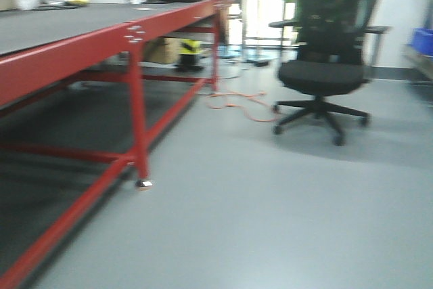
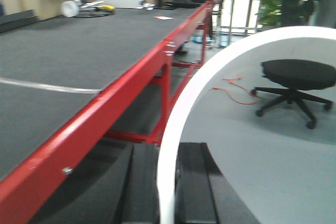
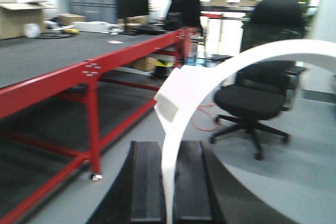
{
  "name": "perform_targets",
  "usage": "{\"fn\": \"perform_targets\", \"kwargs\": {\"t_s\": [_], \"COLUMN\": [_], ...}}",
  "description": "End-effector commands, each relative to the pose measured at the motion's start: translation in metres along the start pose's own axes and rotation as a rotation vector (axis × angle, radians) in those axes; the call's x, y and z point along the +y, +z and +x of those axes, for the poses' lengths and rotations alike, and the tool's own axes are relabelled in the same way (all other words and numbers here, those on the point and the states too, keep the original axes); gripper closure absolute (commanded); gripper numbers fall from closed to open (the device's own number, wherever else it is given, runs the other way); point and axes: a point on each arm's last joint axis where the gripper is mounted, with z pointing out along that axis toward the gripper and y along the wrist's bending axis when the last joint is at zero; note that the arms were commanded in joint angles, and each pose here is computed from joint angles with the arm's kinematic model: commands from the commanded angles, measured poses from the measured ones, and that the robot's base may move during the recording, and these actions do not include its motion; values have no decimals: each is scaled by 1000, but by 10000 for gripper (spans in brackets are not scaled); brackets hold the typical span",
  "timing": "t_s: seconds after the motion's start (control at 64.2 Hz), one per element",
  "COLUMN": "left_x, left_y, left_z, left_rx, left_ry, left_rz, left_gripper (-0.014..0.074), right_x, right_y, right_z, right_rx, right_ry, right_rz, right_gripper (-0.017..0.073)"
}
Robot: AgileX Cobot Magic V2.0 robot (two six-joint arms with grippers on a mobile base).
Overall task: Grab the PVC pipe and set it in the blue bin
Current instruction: 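Drive the base away from the table while holding the pipe, then drive the base up to the shelf of blue bins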
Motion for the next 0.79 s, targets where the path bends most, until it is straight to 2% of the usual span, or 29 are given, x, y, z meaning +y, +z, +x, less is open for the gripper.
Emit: {"fn": "perform_targets", "kwargs": {"t_s": [0.0, 0.779], "left_x": [0, 0], "left_y": [-1, -1], "left_z": [-3, -3], "left_rx": [-36, -36], "left_ry": [-4, -4], "left_rz": [-1, -1], "left_gripper": [704, 704], "right_x": [-1, -1], "right_y": [-1, -1], "right_z": [-3, -3], "right_rx": [-31, -31], "right_ry": [-11, -11], "right_rz": [7, 7], "right_gripper": [727, 727]}}
